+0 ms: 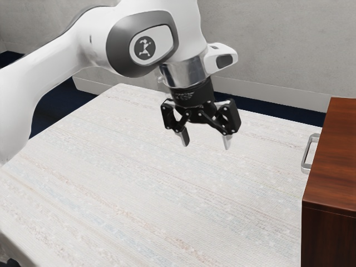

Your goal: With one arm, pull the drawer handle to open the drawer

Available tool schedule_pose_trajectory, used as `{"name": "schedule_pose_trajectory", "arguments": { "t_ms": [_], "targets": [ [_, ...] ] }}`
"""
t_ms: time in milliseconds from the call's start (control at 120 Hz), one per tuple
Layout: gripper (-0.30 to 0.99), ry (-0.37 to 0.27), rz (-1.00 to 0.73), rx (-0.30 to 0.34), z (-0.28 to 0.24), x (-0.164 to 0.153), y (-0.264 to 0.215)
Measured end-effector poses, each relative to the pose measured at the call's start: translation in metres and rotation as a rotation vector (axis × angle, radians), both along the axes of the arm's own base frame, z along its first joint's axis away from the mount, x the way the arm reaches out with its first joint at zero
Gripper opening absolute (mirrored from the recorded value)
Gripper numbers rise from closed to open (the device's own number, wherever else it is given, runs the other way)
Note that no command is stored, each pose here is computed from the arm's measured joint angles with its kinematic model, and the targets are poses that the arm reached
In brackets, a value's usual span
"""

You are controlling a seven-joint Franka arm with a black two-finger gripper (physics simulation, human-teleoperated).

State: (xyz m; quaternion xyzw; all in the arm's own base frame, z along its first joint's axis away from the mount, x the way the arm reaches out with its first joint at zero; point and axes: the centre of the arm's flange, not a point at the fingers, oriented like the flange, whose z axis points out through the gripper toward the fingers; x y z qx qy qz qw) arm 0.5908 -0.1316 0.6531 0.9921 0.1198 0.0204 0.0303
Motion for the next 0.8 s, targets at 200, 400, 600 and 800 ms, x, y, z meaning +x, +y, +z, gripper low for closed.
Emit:
{"name": "schedule_pose_trajectory", "arguments": {
  "t_ms": [200,400,600,800],
  "targets": [
    [0.69,0.013,0.055,0.0,-0.032,0.024,0.0],
    [0.69,-0.008,0.103,-0.014,-0.047,0.041,-0.005],
    [0.69,-0.048,0.169,-0.031,-0.06,0.07,-0.011],
    [0.69,-0.072,0.193,-0.055,-0.053,0.08,-0.008]
  ]
}}
